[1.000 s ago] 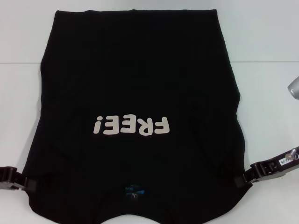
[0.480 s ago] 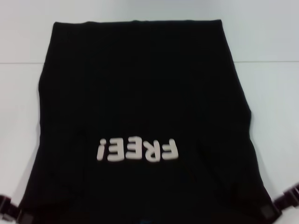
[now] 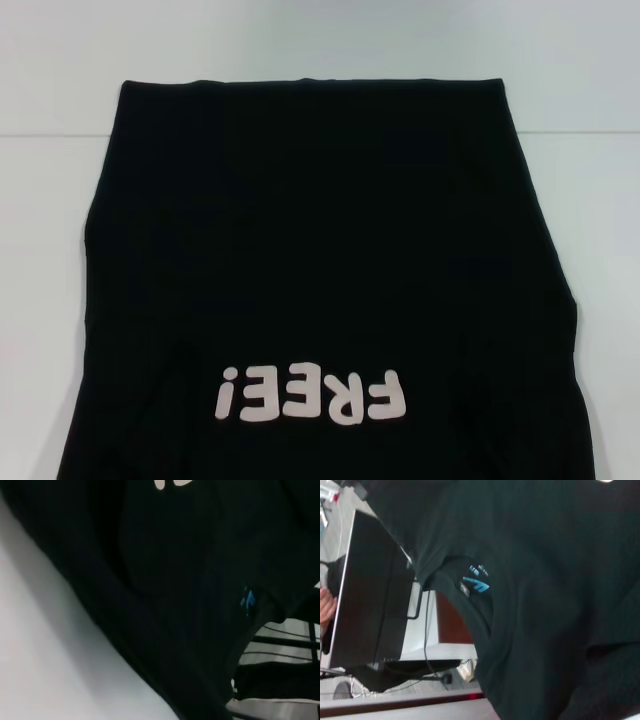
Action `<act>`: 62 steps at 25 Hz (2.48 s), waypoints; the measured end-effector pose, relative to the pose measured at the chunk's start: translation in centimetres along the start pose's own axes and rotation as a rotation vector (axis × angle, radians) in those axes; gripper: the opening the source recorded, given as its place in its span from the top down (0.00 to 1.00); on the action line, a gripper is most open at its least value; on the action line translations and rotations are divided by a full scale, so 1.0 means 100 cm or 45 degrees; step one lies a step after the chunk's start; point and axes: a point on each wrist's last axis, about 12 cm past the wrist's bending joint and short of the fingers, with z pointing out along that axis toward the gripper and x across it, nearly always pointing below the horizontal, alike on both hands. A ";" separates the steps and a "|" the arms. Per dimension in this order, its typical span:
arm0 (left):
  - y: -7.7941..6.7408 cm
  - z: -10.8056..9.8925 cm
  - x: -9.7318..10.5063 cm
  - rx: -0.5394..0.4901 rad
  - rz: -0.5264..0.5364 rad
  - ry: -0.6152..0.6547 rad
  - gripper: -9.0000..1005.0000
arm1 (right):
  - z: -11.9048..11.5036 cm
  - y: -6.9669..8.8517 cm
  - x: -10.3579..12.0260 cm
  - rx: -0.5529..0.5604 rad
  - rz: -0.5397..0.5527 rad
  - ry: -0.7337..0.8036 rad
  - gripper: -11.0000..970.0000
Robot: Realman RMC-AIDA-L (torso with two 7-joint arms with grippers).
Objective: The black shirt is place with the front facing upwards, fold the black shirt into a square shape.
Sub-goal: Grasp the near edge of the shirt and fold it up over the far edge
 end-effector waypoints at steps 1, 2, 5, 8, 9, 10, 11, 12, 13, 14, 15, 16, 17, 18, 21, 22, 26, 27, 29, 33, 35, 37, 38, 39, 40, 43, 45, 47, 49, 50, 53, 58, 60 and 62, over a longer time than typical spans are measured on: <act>0.000 0.001 0.000 0.002 0.006 -0.003 0.94 | 0.002 0.000 0.000 -0.003 -0.002 -0.003 0.92; 0.000 0.000 -0.001 0.002 0.012 -0.012 0.94 | 0.003 -0.001 0.000 -0.006 -0.001 -0.019 0.92; -0.001 -0.006 -0.006 0.016 0.038 -0.113 0.94 | 0.000 -0.002 -0.001 -0.016 0.005 -0.102 0.93; -0.001 -0.021 -0.014 0.033 0.051 -0.313 0.94 | -0.011 -0.005 -0.002 -0.017 0.038 -0.270 0.92; -0.001 -0.025 -0.016 0.037 0.053 -0.370 0.94 | -0.018 -0.006 -0.004 -0.020 0.058 -0.372 0.92; -0.001 -0.032 -0.019 0.042 0.054 -0.456 0.94 | -0.022 -0.007 -0.005 -0.024 0.070 -0.440 0.92; 0.000 -0.037 -0.022 0.047 0.049 -0.543 0.94 | -0.027 -0.008 -0.006 -0.029 0.083 -0.514 0.92; 0.001 -0.041 -0.023 0.051 0.046 -0.599 0.94 | -0.031 -0.009 -0.006 -0.035 0.101 -0.587 0.92; 0.003 -0.047 -0.026 0.058 0.035 -0.711 0.94 | -0.036 -0.010 -0.007 -0.043 0.118 -0.679 0.92; 0.004 -0.051 -0.029 0.063 0.027 -0.795 0.94 | -0.041 -0.012 -0.008 -0.047 0.136 -0.770 0.92; 0.007 -0.054 -0.032 0.064 0.014 -0.889 0.94 | -0.044 -0.014 -0.008 -0.051 0.149 -0.851 0.92; 0.007 -0.054 -0.032 0.064 0.014 -0.889 0.94 | -0.047 -0.016 -0.009 -0.056 0.164 -0.953 0.92; 0.014 -0.057 -0.041 0.057 -0.030 -1.068 0.94 | -0.048 -0.020 -0.011 -0.059 0.179 -1.042 0.92; 0.017 -0.057 -0.043 0.052 -0.046 -1.117 0.94 | -0.049 -0.023 -0.013 -0.059 0.195 -1.133 0.92; 0.026 -0.052 -0.053 0.069 -0.105 -1.312 0.94 | -0.048 -0.032 -0.020 -0.052 0.234 -1.330 0.93; 0.027 -0.049 -0.055 0.079 -0.118 -1.362 0.94 | -0.047 -0.035 -0.023 -0.043 0.244 -1.384 0.93; 0.032 -0.043 -0.063 0.101 -0.148 -1.529 0.94 | -0.043 -0.045 -0.034 0.040 0.285 -1.538 0.93; 0.032 -0.041 -0.065 0.100 -0.153 -1.561 0.94 | -0.041 -0.046 -0.037 0.062 0.288 -1.559 0.93; 0.034 -0.038 -0.068 0.091 -0.163 -1.601 0.94 | -0.039 -0.049 -0.044 0.106 0.291 -1.587 0.93; 0.036 -0.034 -0.072 0.068 -0.173 -1.667 0.94 | -0.035 -0.053 -0.054 0.195 0.290 -1.622 0.93; 0.037 -0.032 -0.074 0.053 -0.175 -1.699 0.94 | -0.034 -0.056 -0.057 0.245 0.296 -1.630 0.92; 0.038 -0.030 -0.077 0.036 -0.182 -1.724 0.94 | -0.033 -0.059 -0.060 0.282 0.300 -1.635 0.92; 0.038 -0.030 -0.079 0.025 -0.186 -1.735 0.94 | -0.032 -0.059 -0.061 0.295 0.298 -1.634 0.92; 0.039 -0.029 -0.081 0.015 -0.189 -1.746 0.94 | -0.031 -0.060 -0.064 0.306 0.296 -1.630 0.92; 0.039 -0.028 -0.083 0.005 -0.188 -1.752 0.94 | -0.030 -0.059 -0.066 0.314 0.292 -1.625 0.92; 0.037 -0.026 -0.090 -0.020 -0.177 -1.759 0.94 | -0.026 -0.059 -0.075 0.346 0.278 -1.596 0.93; 0.036 -0.025 -0.094 -0.034 -0.179 -1.764 0.94 | -0.025 -0.059 -0.079 0.370 0.278 -1.582 0.93; 0.038 -0.024 -0.096 -0.055 -0.195 -1.773 0.94 | -0.025 -0.060 -0.084 0.400 0.284 -1.576 0.93; 0.039 -0.022 -0.099 -0.081 -0.209 -1.782 0.94 | -0.024 -0.062 -0.087 0.430 0.291 -1.570 0.93; 0.039 -0.022 -0.100 -0.092 -0.212 -1.784 0.94 | -0.024 -0.062 -0.088 0.445 0.294 -1.566 0.93; 0.040 -0.019 -0.103 -0.114 -0.226 -1.788 0.94 | -0.022 -0.063 -0.092 0.480 0.294 -1.548 0.93; 0.042 -0.008 -0.110 -0.169 -0.272 -1.778 0.94 | -0.016 -0.065 -0.098 0.566 0.273 -1.514 0.93; 0.042 -0.004 -0.113 -0.195 -0.293 -1.782 0.94 | -0.014 -0.066 -0.099 0.596 0.265 -1.509 0.93; 0.043 -0.001 -0.114 -0.216 -0.296 -1.784 0.93 | -0.013 -0.067 -0.100 0.620 0.259 -1.497 0.93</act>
